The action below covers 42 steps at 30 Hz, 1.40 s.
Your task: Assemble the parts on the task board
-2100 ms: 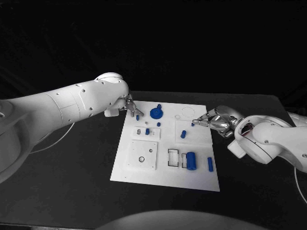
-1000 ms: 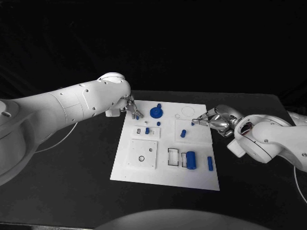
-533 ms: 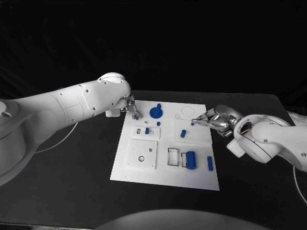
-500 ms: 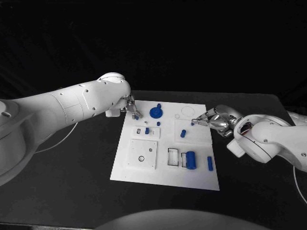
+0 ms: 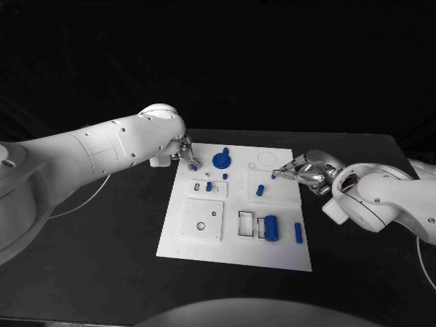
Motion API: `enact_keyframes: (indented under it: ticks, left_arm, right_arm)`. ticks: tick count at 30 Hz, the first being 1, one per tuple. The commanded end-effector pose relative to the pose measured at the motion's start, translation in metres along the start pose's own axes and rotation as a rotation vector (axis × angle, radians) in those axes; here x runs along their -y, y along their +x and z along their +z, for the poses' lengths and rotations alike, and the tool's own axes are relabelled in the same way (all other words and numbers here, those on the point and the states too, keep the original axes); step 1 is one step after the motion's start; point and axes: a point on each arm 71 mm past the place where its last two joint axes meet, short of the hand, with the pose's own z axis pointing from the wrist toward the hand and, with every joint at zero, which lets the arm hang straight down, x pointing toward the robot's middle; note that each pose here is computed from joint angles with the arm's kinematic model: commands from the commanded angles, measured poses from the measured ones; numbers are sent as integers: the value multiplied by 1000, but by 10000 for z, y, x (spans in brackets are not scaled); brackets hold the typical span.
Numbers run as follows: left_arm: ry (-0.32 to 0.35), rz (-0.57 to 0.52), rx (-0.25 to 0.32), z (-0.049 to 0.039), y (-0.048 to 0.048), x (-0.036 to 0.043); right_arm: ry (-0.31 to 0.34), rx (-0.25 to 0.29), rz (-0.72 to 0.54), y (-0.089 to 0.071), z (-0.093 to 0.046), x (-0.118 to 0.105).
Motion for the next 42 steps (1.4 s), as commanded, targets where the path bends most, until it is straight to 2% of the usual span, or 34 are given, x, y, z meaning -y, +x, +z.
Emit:
enact_keyframes:
  ticks: [1, 10, 16, 22, 26, 35, 42]
  left_arm:
    - [26, -7, -12, 0, 17, 29]
    - [40, -27, 5, -3, 5, 8]
    - [49, -54, 31, -20, -8, -55]
    - [72, -96, 31, -118, -36, -109]
    - [79, -106, 16, -223, -42, -145]
    - [66, -83, -49, -383, 95, -199]
    - [30, -43, -76, -447, 197, -166]
  right_arm:
    - [1, -10, -13, 14, -3, -2]
    - [4, -7, -14, 4, -5, 9]
    - [7, -3, -14, -8, -1, 21]
    - [9, 1, -14, -18, 4, 29]
    - [9, 2, -14, -19, 7, 29]
    - [10, 3, -14, -21, 9, 30]
    - [2, 17, -10, -38, 8, 33]
